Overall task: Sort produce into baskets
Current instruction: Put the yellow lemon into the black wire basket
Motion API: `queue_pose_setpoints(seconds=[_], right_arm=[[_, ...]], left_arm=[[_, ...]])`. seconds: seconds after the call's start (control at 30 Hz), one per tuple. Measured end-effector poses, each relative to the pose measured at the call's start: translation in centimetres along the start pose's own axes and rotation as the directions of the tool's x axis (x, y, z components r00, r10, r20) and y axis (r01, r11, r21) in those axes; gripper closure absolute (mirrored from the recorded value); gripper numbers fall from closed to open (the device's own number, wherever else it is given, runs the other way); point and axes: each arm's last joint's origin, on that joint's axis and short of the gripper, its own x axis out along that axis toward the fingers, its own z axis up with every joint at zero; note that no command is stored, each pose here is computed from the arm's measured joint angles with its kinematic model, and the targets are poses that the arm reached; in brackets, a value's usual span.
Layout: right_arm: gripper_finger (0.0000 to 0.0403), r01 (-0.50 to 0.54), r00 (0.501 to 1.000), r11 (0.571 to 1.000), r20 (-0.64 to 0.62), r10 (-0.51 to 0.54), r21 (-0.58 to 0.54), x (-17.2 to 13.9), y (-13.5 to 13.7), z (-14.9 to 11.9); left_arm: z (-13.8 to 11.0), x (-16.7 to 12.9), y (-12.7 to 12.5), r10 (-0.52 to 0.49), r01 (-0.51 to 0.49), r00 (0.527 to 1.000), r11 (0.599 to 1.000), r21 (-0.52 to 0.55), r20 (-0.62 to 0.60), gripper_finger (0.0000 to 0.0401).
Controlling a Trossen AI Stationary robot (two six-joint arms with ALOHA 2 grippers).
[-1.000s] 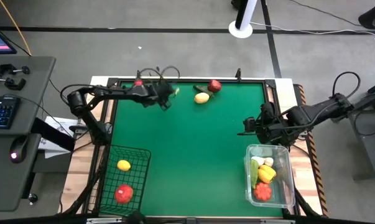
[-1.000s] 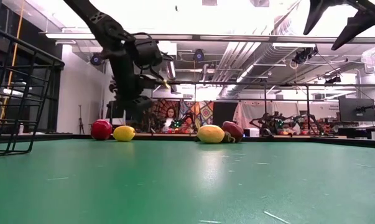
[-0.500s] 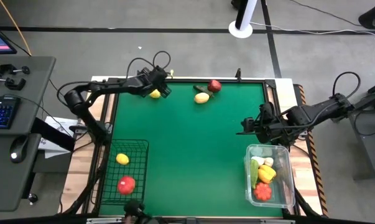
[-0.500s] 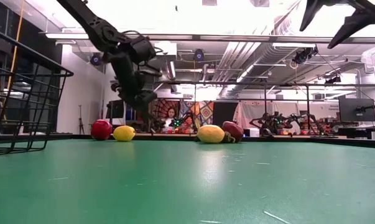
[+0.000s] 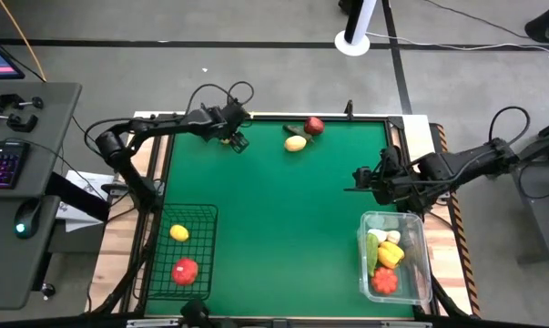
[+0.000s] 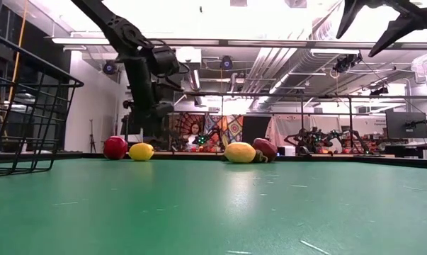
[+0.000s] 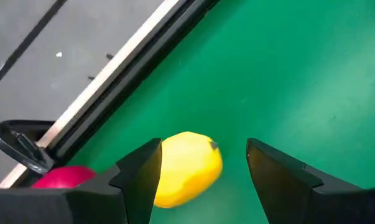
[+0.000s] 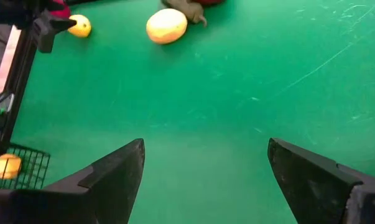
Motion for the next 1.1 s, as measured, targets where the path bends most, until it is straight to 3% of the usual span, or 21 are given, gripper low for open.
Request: queue_pose_setpoints(seconds=[0.2,0.3,0.5,0.73,0.97,1.1], right_arm=[[0.0070,0.014,1.000,1.000,0.011,-0.014,0.020,0.2,0.0,0.4],[0.0070,0.016,1.000,1.000,0.013,-0.016,0.023,0.2,0.0,0.4],[0.0070,0.015,1.000,1.000,0.010,-0.015,0.002,0.3,0.0,0.4],[0.0070,0.015,1.000,1.000,0.007,-0.015,0.002,0.3,0.0,0.4],[0.0070,0.015,1.000,1.000,0.007,-0.015,-0.019,0.3,0.0,0.4],[0.0070,0.015,1.000,0.999,0.007,-0.014,-0.031,0.2,0.0,0.4]], left_arm=[[0.7,1.0,0.7,-0.080,0.086,0.977,0.996,0.024,-0.197,0.0181],[0.9,1.9,0.5,-0.062,0.084,0.961,0.994,0.070,-0.271,0.0181],[1.8,2.3,0.3,0.053,-0.023,0.962,0.993,0.113,-0.269,0.0181],[2.1,2.0,0.4,0.096,-0.060,0.964,0.987,0.150,-0.247,0.0181],[2.1,2.7,0.4,0.058,-0.016,0.966,0.986,0.164,-0.253,0.0181],[1.9,3.8,0.2,0.129,-0.078,0.955,0.978,0.191,-0.268,0.0181]])
